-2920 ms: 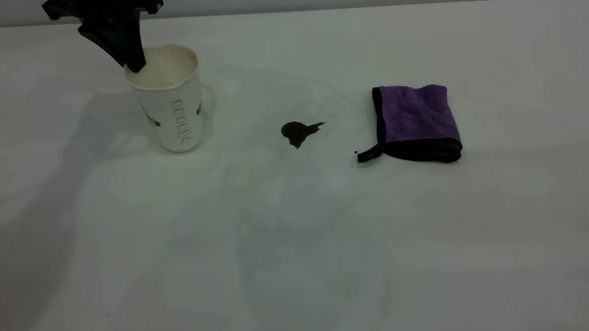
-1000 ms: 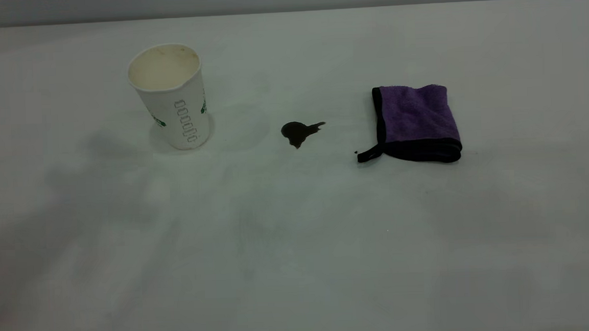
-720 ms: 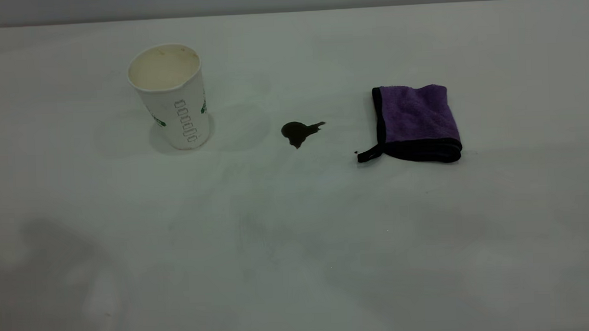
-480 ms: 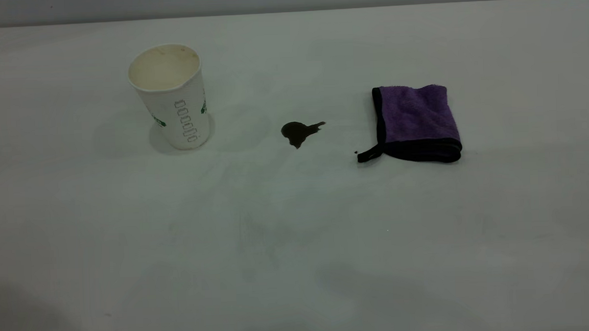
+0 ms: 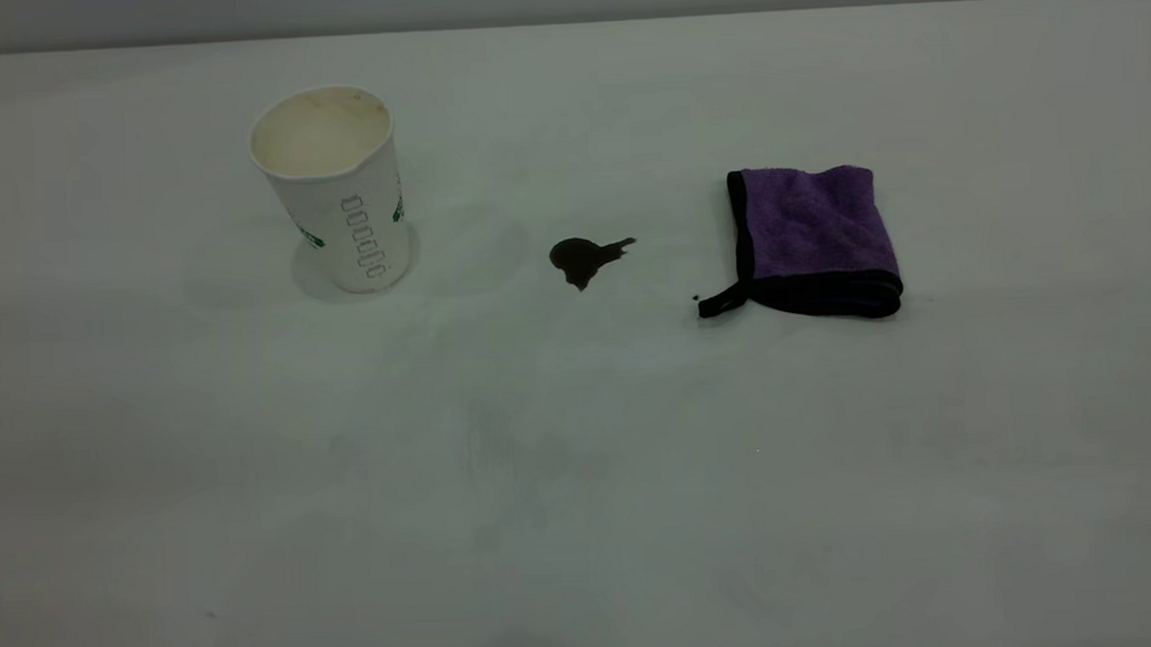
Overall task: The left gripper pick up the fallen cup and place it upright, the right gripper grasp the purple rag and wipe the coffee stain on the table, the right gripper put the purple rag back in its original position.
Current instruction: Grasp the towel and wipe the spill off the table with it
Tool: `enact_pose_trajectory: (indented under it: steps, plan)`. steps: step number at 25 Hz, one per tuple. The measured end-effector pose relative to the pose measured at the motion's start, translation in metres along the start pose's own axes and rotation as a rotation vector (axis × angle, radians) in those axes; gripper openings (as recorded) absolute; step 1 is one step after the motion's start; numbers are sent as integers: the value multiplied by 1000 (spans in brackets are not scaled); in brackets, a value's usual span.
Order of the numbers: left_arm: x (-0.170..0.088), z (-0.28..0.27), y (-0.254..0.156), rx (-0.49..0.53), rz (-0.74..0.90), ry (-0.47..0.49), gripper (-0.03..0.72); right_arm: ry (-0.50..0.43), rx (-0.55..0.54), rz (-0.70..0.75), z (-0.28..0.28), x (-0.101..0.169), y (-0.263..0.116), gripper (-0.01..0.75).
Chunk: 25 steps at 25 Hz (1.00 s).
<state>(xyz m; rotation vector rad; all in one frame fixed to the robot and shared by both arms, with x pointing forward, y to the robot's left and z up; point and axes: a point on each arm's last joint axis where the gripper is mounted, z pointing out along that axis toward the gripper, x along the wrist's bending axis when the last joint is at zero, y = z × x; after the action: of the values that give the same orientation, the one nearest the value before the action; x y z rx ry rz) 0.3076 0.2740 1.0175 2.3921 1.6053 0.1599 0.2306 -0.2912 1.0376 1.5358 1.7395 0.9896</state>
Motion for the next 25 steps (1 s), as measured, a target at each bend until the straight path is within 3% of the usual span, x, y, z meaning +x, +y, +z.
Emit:
enact_pose_trajectory:
  steps: [7,20,25]
  plan:
    - [-1,-9,-9,-100,7,11,500,0,0,0,0,0,0,480]
    - [-12,-39,-70,-572,-122,158,500,7,-4,3,0,1,0,480]
    - [-15,-40,-80,-631,-138,186,500,49,-49,27,-2,4,13,486]
